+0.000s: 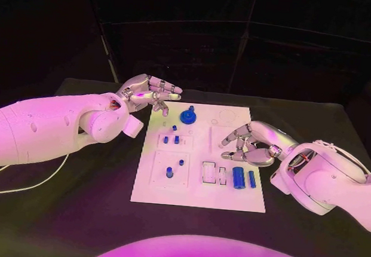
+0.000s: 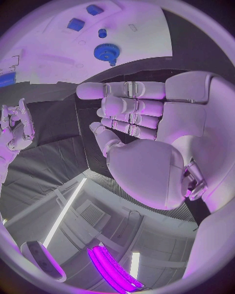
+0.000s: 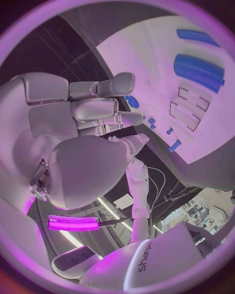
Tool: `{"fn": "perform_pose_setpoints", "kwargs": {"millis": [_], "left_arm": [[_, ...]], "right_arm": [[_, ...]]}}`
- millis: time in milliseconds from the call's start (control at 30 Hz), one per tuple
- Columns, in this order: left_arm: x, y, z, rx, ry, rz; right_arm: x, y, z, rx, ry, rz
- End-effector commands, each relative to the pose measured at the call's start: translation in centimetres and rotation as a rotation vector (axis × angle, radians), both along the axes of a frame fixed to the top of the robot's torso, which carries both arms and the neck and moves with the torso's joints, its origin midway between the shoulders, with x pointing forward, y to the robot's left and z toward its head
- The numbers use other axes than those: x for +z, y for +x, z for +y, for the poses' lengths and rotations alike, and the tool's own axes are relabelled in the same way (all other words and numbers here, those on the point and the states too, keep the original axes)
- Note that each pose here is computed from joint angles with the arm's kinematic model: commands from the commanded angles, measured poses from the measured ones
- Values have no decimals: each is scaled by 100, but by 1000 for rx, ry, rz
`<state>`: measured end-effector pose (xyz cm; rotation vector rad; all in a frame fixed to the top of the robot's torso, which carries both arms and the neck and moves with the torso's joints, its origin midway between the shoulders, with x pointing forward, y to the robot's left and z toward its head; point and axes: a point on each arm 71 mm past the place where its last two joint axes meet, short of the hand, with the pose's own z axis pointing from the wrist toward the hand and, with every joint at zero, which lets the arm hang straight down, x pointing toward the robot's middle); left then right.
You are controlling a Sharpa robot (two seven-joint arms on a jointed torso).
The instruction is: Assemble the parts on the task board
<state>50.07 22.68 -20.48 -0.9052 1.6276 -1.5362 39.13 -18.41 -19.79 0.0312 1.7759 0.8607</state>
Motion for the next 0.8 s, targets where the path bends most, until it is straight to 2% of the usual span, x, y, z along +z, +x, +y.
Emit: {"fn": "perform_pose_setpoints", "kwargs": {"millis": [33,167,333,567,800], "left_arm": [[13,-6,-9,-6,-8,0],[15,-13,0,-5,-8,1],[15,-15,15,-3,-8,0],[15,-17,5,-4,-16,6],[15,-15,5,1,-28,15]], "right_arm": [[-29,8,-131,-92,3,86],[-67,20,-291,-144,-74,99],[-169,43,-453,-220,-164,130],[-272,-1,-500,-259,-264,151],[-336,-44,-453,-250,-305,166]]}}
